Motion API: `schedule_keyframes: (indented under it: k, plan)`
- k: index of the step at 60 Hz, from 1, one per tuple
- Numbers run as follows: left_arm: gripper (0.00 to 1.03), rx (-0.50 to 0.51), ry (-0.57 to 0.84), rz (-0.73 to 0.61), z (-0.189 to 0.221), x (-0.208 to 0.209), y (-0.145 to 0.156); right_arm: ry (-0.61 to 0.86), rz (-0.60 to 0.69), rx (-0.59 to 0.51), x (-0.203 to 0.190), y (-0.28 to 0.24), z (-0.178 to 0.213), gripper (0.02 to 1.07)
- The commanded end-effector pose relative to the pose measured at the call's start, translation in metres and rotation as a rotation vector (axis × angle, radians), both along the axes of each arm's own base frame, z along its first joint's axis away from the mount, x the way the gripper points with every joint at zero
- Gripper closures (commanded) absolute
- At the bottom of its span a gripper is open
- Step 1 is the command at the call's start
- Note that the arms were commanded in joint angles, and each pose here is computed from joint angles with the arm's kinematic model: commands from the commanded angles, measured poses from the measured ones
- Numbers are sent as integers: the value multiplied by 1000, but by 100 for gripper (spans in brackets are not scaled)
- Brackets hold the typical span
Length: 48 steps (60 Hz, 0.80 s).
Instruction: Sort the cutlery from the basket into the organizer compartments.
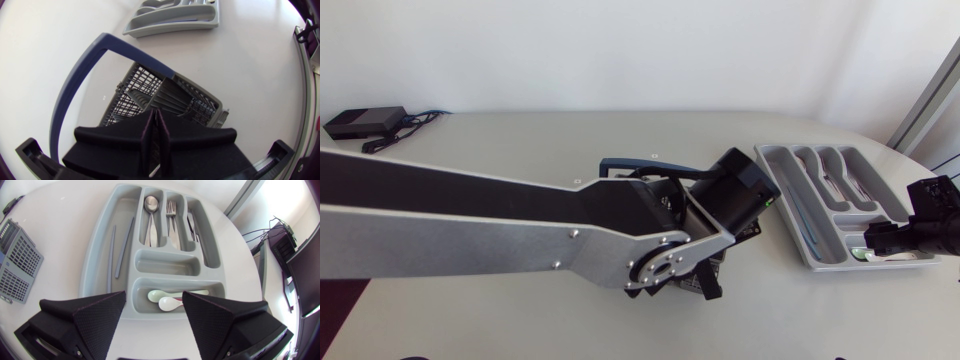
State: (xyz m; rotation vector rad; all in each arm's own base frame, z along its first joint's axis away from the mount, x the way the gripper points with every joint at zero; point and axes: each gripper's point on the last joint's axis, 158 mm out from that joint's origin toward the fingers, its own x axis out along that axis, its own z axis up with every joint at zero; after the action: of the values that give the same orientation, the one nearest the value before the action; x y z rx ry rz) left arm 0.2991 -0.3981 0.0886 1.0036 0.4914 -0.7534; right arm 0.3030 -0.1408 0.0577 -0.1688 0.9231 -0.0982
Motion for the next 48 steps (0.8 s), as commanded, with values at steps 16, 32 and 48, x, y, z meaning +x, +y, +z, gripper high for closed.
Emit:
schedule_keyframes:
  k: [16,32,48]
  plan:
    - [100,-102,-65,-33,63,-4,-10,-20,23,-18,-3,7,6,25]
    - [100,-128,-120,-64,101,-13,3,-88,69,-47,-1,23,28,25]
    - [100,-167,-164,-42,142,-20,31,-219,263,-30,-5,89,70,22]
